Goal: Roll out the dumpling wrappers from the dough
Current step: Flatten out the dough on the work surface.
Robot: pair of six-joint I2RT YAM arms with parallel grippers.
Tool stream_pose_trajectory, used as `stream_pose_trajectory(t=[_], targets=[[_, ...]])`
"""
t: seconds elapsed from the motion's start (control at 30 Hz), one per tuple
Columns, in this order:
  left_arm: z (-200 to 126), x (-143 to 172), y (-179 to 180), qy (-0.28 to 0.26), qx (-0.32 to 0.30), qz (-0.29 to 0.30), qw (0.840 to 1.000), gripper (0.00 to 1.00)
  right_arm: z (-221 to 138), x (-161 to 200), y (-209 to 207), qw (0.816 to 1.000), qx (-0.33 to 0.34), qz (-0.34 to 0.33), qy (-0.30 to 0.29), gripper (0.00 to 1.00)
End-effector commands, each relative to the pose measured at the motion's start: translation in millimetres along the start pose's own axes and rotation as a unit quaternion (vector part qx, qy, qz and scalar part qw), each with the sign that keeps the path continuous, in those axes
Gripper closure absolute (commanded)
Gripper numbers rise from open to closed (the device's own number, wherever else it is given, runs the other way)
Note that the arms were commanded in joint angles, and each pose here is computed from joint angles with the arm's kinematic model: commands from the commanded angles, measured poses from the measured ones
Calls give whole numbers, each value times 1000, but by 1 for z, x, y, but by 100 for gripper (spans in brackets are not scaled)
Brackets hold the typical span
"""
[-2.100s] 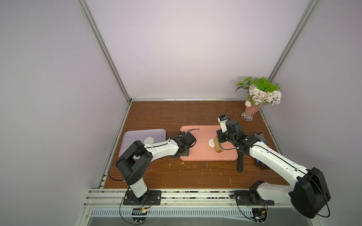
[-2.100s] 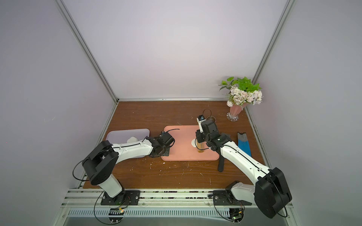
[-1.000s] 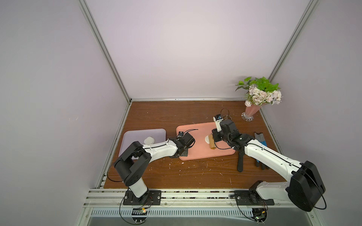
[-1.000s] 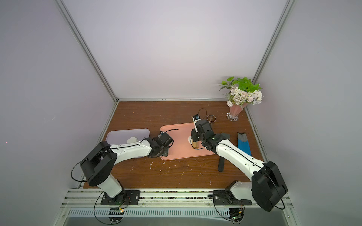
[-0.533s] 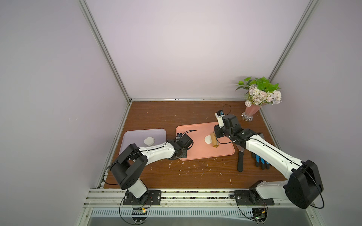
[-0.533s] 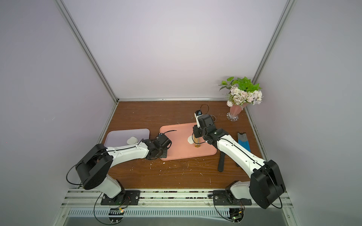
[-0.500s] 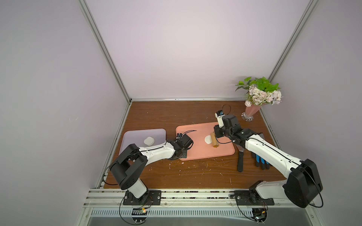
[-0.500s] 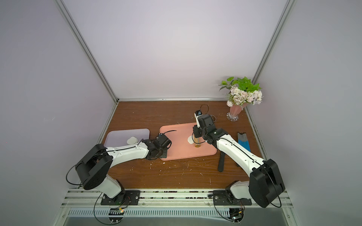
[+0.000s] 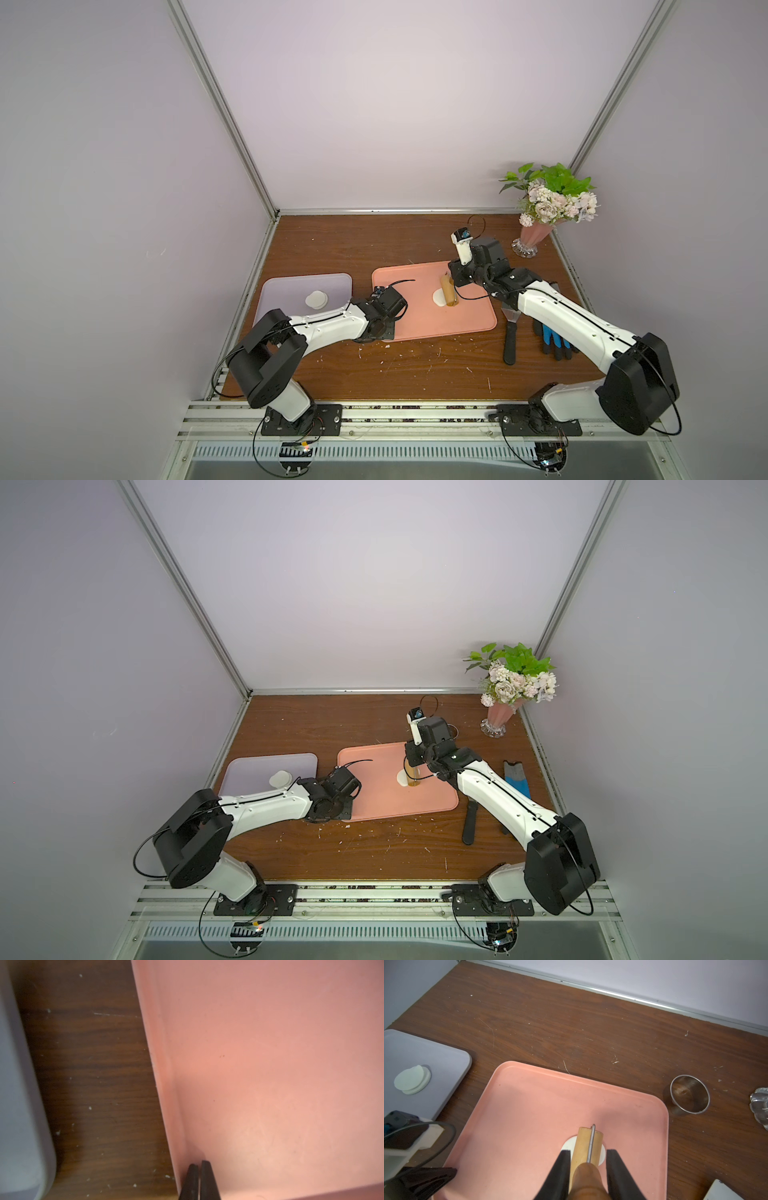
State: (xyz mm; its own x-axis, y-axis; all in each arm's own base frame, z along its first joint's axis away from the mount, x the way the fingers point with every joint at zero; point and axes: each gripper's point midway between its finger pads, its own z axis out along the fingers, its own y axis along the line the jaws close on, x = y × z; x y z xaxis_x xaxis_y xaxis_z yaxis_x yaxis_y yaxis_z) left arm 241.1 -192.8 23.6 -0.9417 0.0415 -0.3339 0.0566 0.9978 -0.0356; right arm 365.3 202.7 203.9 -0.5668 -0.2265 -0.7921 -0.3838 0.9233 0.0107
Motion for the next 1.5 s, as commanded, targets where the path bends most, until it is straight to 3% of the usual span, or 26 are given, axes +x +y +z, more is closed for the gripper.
stream_pose_trajectory(t=[0.0, 0.3, 0.6, 1.07, 1.27, 1.47], targets=[[7, 44, 34, 79, -60, 19, 995, 100, 2, -19, 4, 1000, -8, -7, -28, 100], [5, 41, 34, 75, -62, 21, 995, 100, 39, 45, 27, 997, -66, 7, 49, 100], [6, 38, 34, 70, -65, 23, 995, 100, 51, 111, 16, 993, -41, 21, 107, 100], [6, 36, 35, 66, -70, 19, 995, 100, 62, 143, 25, 989, -51, 30, 134, 100], [7, 36, 36, 65, -74, 22, 995, 100, 58, 130, 34, 990, -67, 35, 121, 100], [8, 36, 36, 69, -76, 26, 994, 100, 17, 39, 58, 991, -130, 39, 18, 100]])
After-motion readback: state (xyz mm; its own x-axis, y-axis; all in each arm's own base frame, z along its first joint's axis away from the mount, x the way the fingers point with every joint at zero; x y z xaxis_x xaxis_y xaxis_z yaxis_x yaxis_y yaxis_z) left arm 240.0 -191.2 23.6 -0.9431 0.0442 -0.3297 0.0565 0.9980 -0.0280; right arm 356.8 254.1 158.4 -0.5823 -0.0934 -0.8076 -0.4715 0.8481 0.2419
